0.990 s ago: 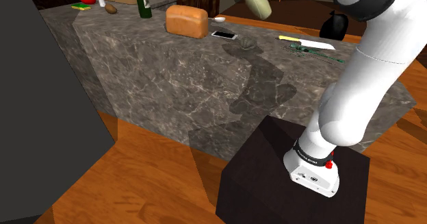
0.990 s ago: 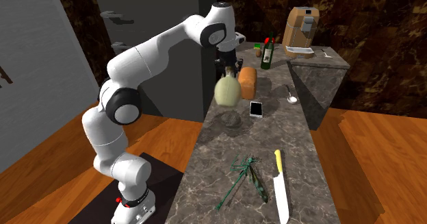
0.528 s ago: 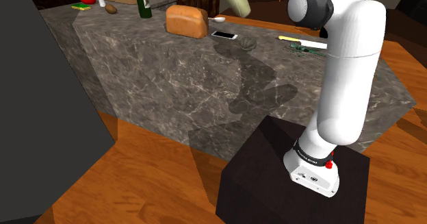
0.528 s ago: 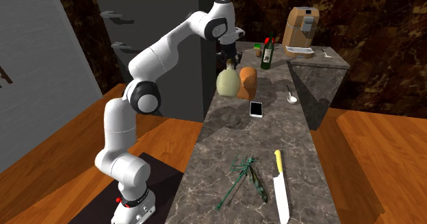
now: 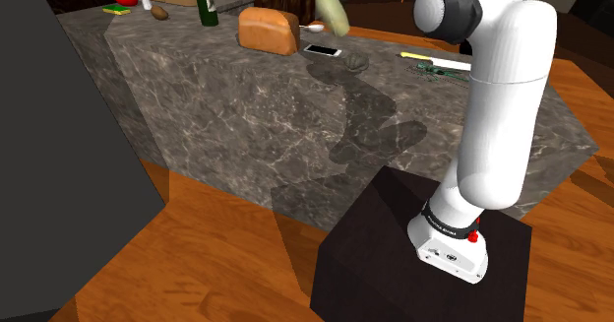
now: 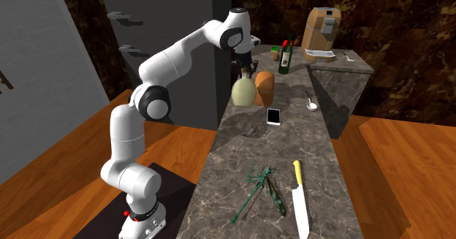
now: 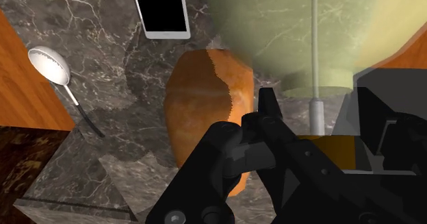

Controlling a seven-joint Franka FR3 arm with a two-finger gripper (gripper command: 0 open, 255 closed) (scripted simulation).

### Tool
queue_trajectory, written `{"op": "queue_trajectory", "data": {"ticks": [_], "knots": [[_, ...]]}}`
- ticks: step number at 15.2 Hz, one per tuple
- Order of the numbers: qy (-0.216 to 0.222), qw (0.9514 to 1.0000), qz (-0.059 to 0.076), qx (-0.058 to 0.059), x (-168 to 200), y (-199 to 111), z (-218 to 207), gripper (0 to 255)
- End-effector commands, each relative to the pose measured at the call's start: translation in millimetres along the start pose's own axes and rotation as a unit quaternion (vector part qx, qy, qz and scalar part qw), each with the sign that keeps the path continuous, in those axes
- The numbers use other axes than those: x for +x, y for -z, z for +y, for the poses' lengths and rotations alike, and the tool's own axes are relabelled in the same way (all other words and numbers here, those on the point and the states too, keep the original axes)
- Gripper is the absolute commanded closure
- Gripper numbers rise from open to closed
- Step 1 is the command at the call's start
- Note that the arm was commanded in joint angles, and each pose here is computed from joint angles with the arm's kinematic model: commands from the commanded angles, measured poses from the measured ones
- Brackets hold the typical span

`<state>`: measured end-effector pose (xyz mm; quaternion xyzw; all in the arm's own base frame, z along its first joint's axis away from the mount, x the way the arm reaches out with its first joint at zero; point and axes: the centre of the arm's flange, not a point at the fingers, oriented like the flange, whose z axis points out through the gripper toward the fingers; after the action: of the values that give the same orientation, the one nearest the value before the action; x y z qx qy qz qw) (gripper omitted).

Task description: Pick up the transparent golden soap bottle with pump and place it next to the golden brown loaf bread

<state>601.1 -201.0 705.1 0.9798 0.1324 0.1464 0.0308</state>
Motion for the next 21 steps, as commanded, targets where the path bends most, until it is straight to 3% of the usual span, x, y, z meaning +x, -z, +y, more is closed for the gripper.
{"op": "queue_trajectory", "data": {"ticks": [1,21], "knots": [[0.000,1.0000,0.000,0.000,-3,-10,-1,255],[0.000,1.0000,0.000,0.000,-32,-111,-12,255]]}}
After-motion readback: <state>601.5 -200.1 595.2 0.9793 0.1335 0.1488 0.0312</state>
